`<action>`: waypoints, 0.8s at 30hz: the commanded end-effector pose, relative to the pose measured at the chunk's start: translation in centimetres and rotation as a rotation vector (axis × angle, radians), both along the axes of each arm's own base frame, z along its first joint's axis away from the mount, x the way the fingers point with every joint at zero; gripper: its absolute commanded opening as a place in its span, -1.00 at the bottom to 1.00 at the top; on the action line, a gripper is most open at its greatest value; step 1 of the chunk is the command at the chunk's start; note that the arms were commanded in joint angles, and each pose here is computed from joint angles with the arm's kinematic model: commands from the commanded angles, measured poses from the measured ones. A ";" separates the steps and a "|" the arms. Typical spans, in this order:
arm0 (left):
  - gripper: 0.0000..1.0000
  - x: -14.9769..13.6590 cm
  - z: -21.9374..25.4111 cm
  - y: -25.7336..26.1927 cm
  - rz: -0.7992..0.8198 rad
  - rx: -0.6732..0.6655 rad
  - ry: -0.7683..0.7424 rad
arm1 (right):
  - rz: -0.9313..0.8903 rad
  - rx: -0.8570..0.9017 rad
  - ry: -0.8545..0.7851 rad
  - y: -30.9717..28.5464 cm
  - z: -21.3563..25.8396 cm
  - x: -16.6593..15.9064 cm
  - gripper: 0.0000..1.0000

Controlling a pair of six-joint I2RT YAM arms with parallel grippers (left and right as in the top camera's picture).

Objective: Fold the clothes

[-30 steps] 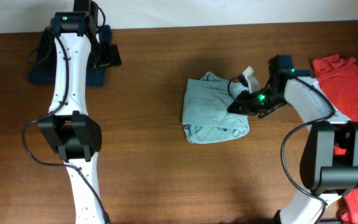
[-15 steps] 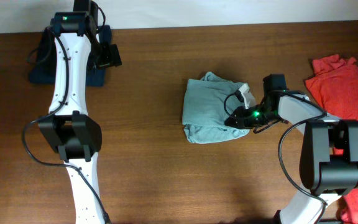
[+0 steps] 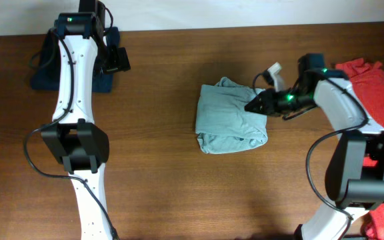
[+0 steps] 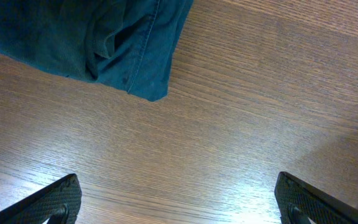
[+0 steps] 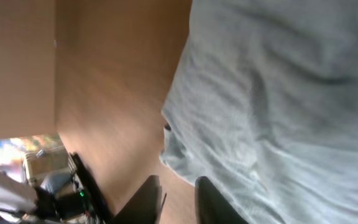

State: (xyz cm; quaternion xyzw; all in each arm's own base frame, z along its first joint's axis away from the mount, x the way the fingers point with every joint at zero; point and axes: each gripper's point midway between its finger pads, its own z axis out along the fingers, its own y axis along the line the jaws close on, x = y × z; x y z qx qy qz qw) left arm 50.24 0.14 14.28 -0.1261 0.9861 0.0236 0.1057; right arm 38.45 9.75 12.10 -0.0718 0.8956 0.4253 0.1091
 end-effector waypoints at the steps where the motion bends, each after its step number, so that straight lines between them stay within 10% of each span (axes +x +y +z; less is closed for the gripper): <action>1: 0.98 0.1 1.4 -0.1 -0.002 -0.007 -0.033 | -0.071 0.004 -0.081 -3.3 2.7 2.1 -0.10; 5: 0.98 0.1 1.4 -0.1 -0.003 -0.007 -0.033 | -0.180 -0.079 -0.101 -8.3 2.8 3.3 1.00; 24: 0.98 2.5 2.7 -12.5 -0.219 -0.318 -0.163 | -0.422 -0.441 0.023 -21.3 -1.2 0.9 0.97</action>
